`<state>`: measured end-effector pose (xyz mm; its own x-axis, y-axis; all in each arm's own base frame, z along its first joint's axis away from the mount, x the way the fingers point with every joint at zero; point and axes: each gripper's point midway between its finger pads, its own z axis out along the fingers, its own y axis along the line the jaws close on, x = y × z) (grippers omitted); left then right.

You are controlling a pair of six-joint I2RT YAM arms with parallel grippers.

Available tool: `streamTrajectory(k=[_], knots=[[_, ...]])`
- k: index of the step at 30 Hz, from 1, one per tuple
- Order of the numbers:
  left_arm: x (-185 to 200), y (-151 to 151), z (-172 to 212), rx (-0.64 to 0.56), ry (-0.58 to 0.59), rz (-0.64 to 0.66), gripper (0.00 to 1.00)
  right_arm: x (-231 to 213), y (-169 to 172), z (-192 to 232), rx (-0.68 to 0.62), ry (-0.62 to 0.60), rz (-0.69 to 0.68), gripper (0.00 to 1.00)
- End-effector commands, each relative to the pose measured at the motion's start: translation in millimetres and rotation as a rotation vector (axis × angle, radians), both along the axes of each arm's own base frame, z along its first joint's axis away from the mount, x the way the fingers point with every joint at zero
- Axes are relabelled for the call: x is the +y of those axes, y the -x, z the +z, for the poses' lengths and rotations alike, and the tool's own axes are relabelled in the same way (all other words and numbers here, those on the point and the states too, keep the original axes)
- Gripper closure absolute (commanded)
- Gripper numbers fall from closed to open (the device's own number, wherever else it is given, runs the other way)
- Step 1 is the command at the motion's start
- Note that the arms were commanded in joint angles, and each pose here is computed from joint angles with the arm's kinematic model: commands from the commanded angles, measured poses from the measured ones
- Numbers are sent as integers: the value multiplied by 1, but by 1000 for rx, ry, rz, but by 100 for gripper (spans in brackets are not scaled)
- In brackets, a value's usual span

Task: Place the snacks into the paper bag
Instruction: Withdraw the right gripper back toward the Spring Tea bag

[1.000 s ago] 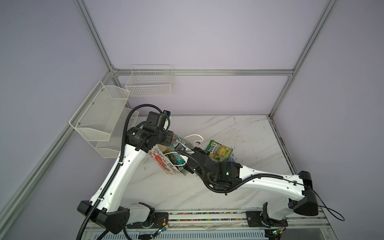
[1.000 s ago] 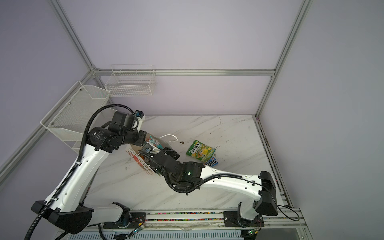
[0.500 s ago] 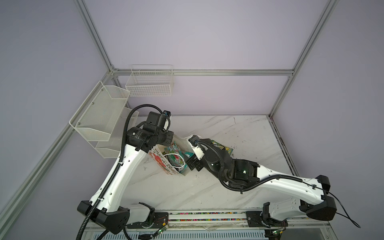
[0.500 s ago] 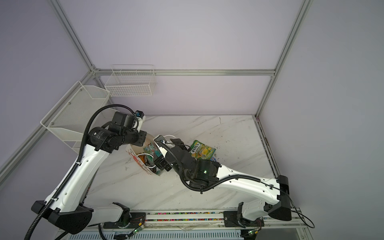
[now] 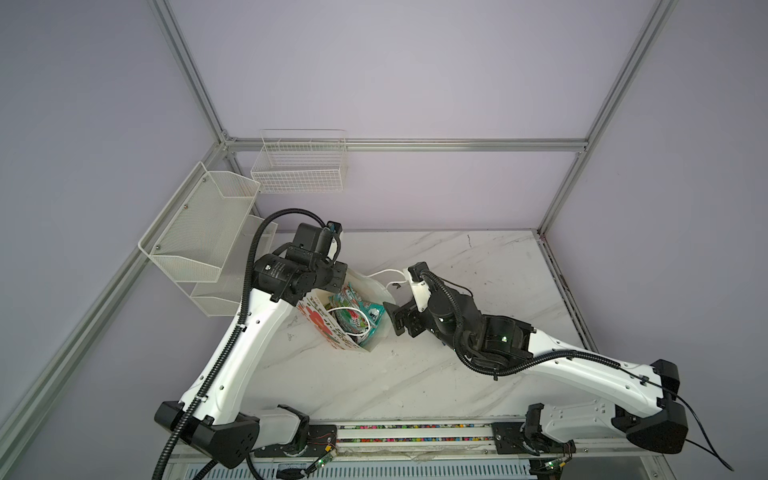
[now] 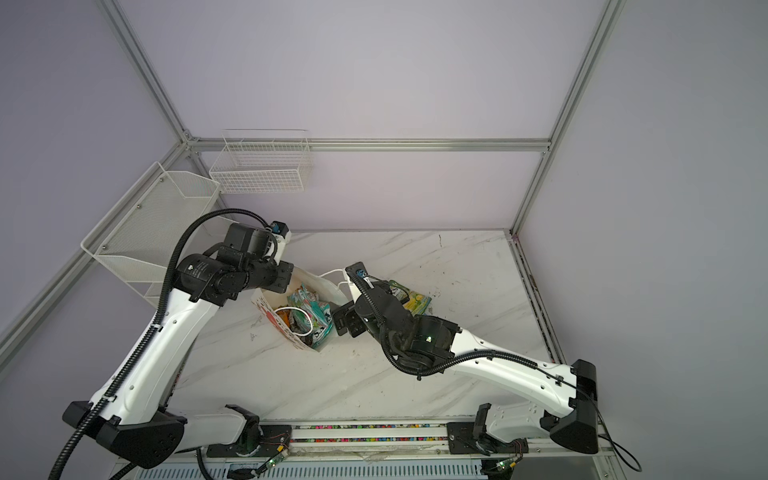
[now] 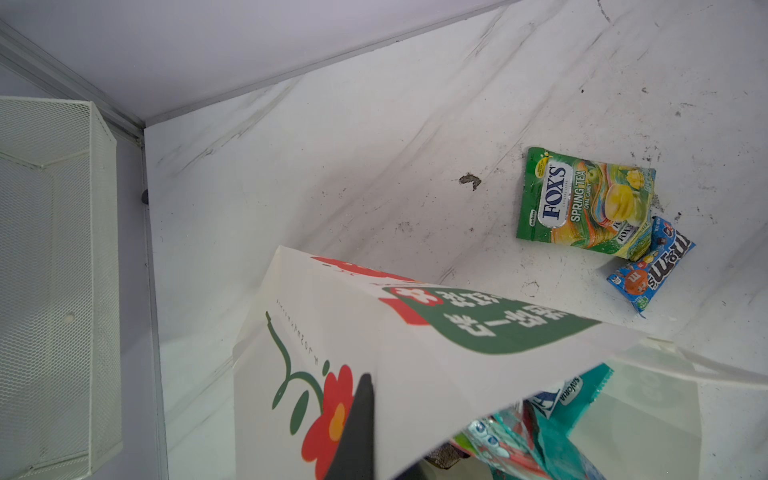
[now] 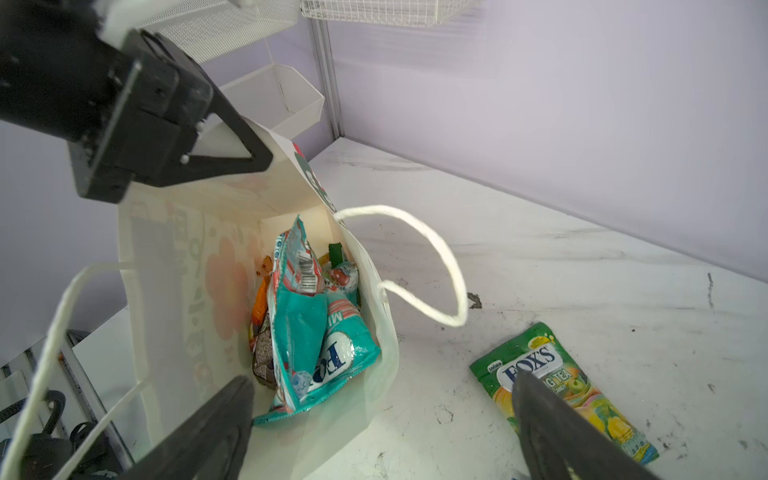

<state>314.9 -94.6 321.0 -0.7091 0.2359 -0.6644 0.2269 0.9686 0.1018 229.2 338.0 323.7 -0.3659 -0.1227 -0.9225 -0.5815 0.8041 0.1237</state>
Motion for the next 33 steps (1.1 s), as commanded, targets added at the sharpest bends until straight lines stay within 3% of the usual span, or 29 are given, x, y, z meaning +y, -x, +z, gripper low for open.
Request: streamTrajectory(k=[1, 5, 12, 22, 27, 33], knots=[[-3, 0, 16, -43, 24, -15, 100, -7, 2, -11, 96, -60, -7, 3], [-3, 1, 14, -40, 25, -14, 100, -6, -2, -26, 154, -68, 2, 8], [-3, 2, 13, -39, 24, -14, 100, 10, -9, -52, 237, -55, 32, 35], [-2, 2, 5, -27, 15, -14, 100, 25, -7, -87, 335, -32, 57, 42], [-2, 1, 3, -24, 12, -12, 100, 32, -2, -98, 379, -24, 90, 63], [-4, 0, 0, -17, 15, -15, 100, 33, -2, -88, 372, -38, 107, 99]])
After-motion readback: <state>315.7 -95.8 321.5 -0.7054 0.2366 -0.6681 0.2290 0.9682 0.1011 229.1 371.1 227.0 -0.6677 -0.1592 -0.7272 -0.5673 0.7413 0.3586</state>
